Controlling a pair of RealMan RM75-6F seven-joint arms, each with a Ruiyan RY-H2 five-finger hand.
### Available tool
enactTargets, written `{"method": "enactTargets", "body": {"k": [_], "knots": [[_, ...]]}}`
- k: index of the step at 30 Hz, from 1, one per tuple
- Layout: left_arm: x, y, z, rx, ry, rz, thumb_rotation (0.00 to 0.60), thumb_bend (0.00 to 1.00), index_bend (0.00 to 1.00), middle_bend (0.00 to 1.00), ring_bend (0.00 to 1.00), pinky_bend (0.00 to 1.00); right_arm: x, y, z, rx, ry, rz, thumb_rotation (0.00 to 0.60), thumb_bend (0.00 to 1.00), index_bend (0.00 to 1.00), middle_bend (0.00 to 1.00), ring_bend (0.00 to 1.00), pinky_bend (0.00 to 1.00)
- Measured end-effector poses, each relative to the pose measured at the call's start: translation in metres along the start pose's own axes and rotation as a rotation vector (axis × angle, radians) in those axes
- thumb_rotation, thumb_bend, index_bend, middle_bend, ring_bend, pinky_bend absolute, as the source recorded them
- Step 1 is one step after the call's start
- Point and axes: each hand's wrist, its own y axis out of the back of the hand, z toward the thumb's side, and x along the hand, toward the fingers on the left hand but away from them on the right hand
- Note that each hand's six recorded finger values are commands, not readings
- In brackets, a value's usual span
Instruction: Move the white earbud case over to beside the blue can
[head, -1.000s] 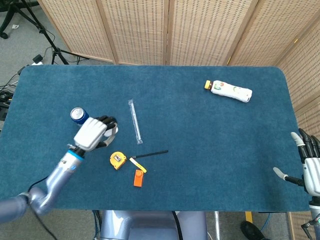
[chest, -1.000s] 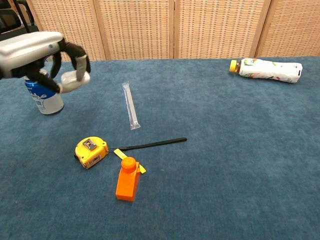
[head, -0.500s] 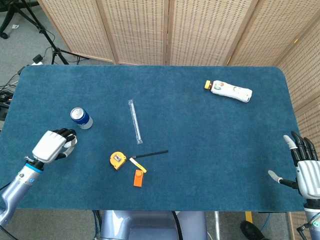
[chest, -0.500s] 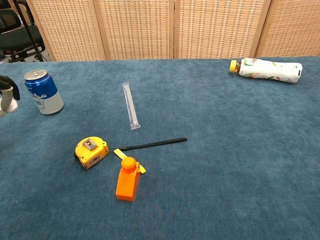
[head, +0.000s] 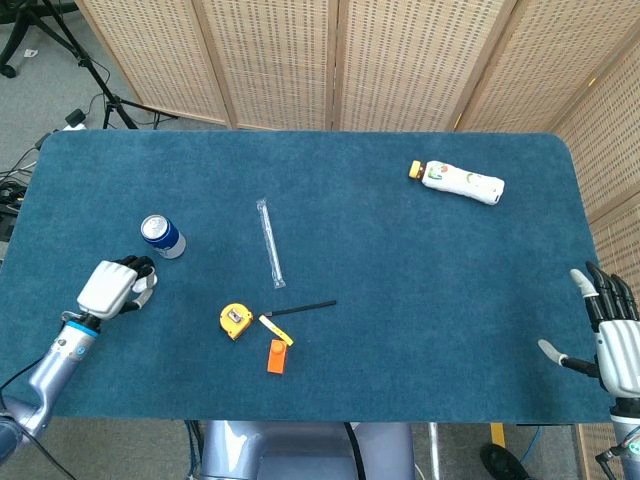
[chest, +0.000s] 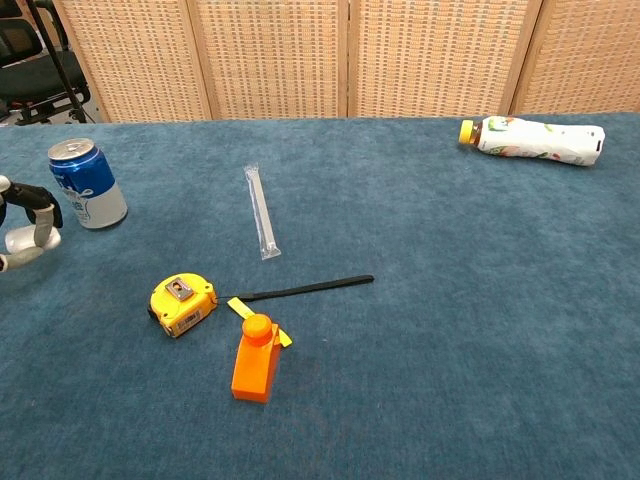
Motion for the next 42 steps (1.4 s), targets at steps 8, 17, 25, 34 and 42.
{"method": "enactTargets", "body": {"k": [8,17,25,34,42], "knots": [[0.017,-0.014,0.015,-0.003,-0.004,-0.006,0.6,0.37,0.64,0.45,0.44,0.64,-0.001,0.003,-0.003,-0.009,-0.008,-0.005,0.6,0.0,0.0,0.0,0.0,0.0],[0.017,-0.016,0.017,-0.003,-0.012,-0.008,0.6,0.19,0.51,0.31,0.28,0.64,-0.001,0.006,-0.005,-0.018,-0.011,-0.012,0.6,0.0,0.0,0.0,0.0,0.0],[0.013,-0.01,0.013,-0.016,-0.022,0.001,0.6,0.16,0.48,0.26,0.25,0.64,0.0,0.008,-0.004,-0.021,-0.009,-0.017,0.6,0.0,0.0,0.0,0.0,0.0],[-0.015,0.011,0.006,-0.016,-0.076,0.072,0.6,0.14,0.48,0.32,0.25,0.64,0.001,0.01,-0.003,-0.027,-0.005,-0.021,0.6,0.0,0.0,0.0,0.0,0.0],[-0.073,0.062,-0.014,-0.088,-0.105,0.262,0.6,0.0,0.06,0.0,0.0,0.1,0.003,0.012,-0.002,-0.03,-0.009,-0.028,0.6,0.0,0.0,0.0,0.0,0.0]]}}
